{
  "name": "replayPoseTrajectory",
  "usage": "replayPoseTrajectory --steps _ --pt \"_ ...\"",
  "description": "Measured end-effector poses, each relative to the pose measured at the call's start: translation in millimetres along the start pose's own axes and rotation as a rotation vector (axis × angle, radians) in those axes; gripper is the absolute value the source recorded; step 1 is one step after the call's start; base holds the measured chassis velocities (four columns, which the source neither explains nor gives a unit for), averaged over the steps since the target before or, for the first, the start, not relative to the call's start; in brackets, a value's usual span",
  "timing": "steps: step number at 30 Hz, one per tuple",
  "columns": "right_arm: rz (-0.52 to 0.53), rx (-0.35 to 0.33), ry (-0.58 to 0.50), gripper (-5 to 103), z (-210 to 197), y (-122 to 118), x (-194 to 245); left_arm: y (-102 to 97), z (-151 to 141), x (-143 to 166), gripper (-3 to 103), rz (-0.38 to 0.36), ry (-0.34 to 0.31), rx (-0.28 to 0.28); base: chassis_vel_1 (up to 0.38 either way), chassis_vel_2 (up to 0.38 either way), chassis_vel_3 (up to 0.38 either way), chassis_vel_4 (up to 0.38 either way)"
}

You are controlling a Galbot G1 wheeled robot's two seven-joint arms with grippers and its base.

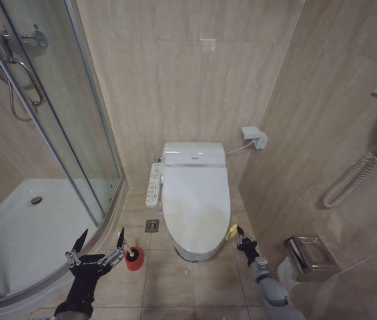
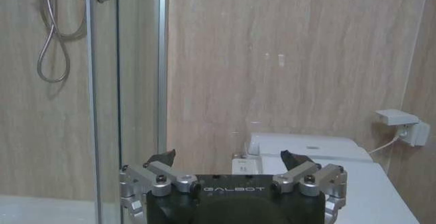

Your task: Open the toilet lid, clean the toilet bowl with a toilet brush, close the toilet lid, and flush.

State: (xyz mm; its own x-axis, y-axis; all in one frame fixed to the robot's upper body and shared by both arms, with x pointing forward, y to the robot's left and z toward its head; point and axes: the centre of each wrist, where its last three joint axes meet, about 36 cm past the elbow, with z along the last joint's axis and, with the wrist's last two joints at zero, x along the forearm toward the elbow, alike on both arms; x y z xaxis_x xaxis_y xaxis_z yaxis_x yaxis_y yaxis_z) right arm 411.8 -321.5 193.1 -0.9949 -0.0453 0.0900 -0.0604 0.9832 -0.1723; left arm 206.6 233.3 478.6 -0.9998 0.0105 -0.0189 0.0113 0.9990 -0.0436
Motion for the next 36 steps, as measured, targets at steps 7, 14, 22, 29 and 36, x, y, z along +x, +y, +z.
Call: replayPoseTrajectory --steps 7,14,22,29,36 --pt "0.023 0.002 -0.026 0 -12 -3 -4 0.0 0 0 100 0.0 0.0 0.0 0.0 0.0 0.0 0.0" --pt "0.068 -0.016 -0.063 0 -34 -10 -12 0.0 0 0 100 0.0 0.0 0.0 0.0 0.0 0.0 0.0" --pt "0.093 -0.015 -0.099 0 -57 -26 -22 0.0 0 0 100 0.0 0.0 0.0 0.0 0.0 0.0 0.0" --pt "0.113 -0.025 -0.13 0 -78 -32 -30 0.0 0 0 100 0.0 0.0 0.0 0.0 0.0 0.0 0.0" --pt "0.132 -0.036 -0.164 0 -101 -39 -38 0.0 0 0 100 0.0 0.0 0.0 0.0 0.0 0.0 0.0"
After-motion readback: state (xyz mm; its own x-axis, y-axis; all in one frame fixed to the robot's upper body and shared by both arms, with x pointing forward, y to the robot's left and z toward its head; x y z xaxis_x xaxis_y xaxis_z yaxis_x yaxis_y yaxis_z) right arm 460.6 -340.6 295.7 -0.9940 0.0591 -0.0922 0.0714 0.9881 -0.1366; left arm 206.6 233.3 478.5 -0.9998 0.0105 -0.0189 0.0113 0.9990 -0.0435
